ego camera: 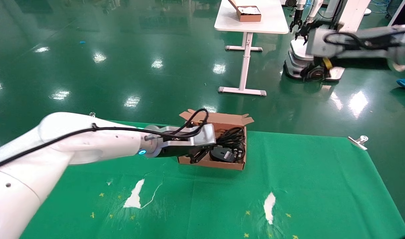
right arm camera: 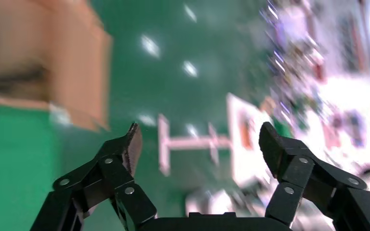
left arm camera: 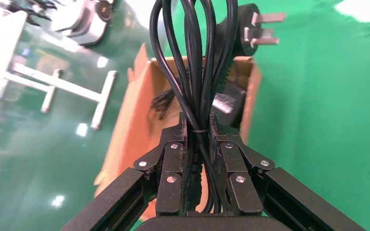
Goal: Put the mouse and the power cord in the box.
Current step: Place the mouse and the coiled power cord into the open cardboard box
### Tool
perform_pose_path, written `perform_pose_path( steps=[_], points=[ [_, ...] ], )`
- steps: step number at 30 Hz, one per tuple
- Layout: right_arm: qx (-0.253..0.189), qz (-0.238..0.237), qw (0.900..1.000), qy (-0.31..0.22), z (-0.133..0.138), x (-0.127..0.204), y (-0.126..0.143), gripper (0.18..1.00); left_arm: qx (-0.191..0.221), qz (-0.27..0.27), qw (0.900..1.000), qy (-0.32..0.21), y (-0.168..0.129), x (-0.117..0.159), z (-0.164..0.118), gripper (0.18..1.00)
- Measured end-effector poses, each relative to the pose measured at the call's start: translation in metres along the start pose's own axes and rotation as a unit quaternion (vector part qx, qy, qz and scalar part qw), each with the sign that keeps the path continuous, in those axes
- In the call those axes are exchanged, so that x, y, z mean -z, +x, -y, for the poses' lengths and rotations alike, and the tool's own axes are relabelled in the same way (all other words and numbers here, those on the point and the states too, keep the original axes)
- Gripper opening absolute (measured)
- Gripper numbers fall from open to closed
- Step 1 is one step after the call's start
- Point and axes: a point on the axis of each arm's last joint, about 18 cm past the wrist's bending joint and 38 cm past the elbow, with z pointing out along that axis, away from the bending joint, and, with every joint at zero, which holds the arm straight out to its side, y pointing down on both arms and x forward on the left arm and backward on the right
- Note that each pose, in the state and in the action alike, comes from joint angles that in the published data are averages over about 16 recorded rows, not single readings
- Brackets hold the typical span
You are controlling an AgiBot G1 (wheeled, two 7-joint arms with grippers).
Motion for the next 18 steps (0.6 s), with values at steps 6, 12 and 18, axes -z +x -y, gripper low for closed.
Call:
perform_pose_path(
  steps=[6,12,18],
  points=[
    [0.0,0.034,0.999,0.034,0.006,0.023,-0.003,0.9,-0.049,0.02,0.9983,-0.022,-0.006,-0.008,0.015,0.262],
    [0.002,0.046,0.998,0.045,0.013,0.03,0.0,0.961,-0.084,0.029,0.9954,-0.036,-0.007,-0.013,0.027,0.263],
    [0.01,0.049,0.997,0.051,0.02,0.031,0.007,0.99,-0.089,0.031,0.9947,-0.04,-0.006,-0.015,0.031,0.272]
  ],
)
